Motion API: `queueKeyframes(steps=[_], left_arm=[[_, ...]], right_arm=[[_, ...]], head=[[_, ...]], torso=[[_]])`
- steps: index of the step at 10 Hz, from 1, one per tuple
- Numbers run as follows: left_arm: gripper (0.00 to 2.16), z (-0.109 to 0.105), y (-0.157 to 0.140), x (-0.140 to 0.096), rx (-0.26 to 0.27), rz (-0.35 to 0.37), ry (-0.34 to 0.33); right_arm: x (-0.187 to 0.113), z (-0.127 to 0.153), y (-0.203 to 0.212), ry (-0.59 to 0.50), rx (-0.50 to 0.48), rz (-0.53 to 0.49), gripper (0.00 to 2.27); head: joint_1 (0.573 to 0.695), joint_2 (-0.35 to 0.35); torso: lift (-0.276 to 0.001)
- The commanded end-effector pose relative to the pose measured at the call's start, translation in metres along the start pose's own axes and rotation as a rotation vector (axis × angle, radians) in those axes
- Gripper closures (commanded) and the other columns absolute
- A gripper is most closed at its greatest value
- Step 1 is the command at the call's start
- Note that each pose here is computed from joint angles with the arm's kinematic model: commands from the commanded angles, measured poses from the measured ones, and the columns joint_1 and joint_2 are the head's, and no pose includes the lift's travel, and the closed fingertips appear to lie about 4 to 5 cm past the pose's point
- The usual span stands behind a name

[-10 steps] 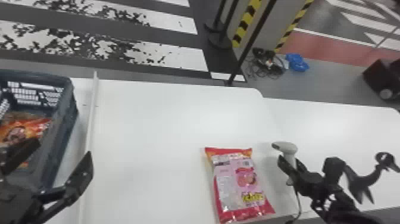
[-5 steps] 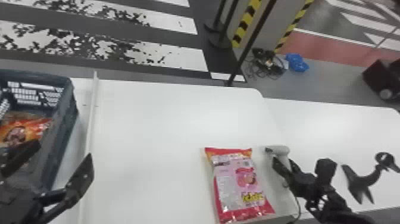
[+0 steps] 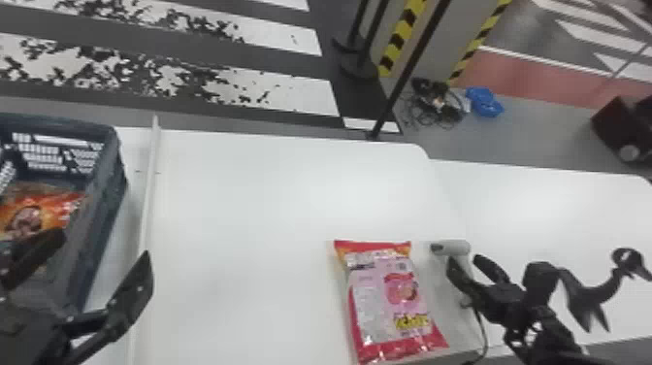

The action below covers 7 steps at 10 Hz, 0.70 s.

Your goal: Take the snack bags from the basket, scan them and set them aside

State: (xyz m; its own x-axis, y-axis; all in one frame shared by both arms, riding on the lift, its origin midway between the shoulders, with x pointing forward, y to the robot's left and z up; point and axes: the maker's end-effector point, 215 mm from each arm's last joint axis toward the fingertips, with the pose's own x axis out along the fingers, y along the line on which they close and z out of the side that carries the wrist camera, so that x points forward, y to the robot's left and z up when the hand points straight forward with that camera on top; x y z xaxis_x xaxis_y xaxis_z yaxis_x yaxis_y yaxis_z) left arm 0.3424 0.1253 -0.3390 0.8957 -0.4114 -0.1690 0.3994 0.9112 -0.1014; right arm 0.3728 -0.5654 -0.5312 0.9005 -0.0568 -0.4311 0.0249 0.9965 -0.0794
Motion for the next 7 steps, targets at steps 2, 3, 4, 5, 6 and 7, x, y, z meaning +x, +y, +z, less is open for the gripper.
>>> queueKeyframes(steps=[2,3,4,5,6,7], left_arm=[[0.07,0.000,-0.002,0.001,-0.002,-0.004,-0.002],[0.07,0.000,-0.002,0.002,-0.002,-0.002,-0.002],[0.07,-0.002,-0.002,0.003,-0.002,-0.003,0.000],[0.07,-0.003,-0.002,0.004,-0.002,-0.003,0.002],[0.07,-0.006,0.000,0.005,-0.001,-0.002,0.007],[0.07,-0.008,0.000,0.006,-0.001,-0.003,0.010]], right_arm=[[-0.037,0.031,-0.003,-0.004,0.082,-0.007,0.07],[-0.047,0.027,0.009,0.066,0.116,0.021,0.07],[-0.056,0.013,0.026,0.156,0.152,0.072,0.07],[-0.066,-0.001,0.043,0.243,0.217,0.149,0.07],[-0.072,-0.006,0.060,0.318,0.264,0.226,0.08],[-0.074,-0.004,0.076,0.389,0.301,0.304,0.08]], head=[[0.695,-0.350],[0.695,-0.350],[0.695,-0.350],[0.695,-0.350],[0.695,-0.350],[0.695,-0.350]], torso=[[-0.075],[-0.075],[-0.075],[-0.075],[-0.075],[-0.075]])
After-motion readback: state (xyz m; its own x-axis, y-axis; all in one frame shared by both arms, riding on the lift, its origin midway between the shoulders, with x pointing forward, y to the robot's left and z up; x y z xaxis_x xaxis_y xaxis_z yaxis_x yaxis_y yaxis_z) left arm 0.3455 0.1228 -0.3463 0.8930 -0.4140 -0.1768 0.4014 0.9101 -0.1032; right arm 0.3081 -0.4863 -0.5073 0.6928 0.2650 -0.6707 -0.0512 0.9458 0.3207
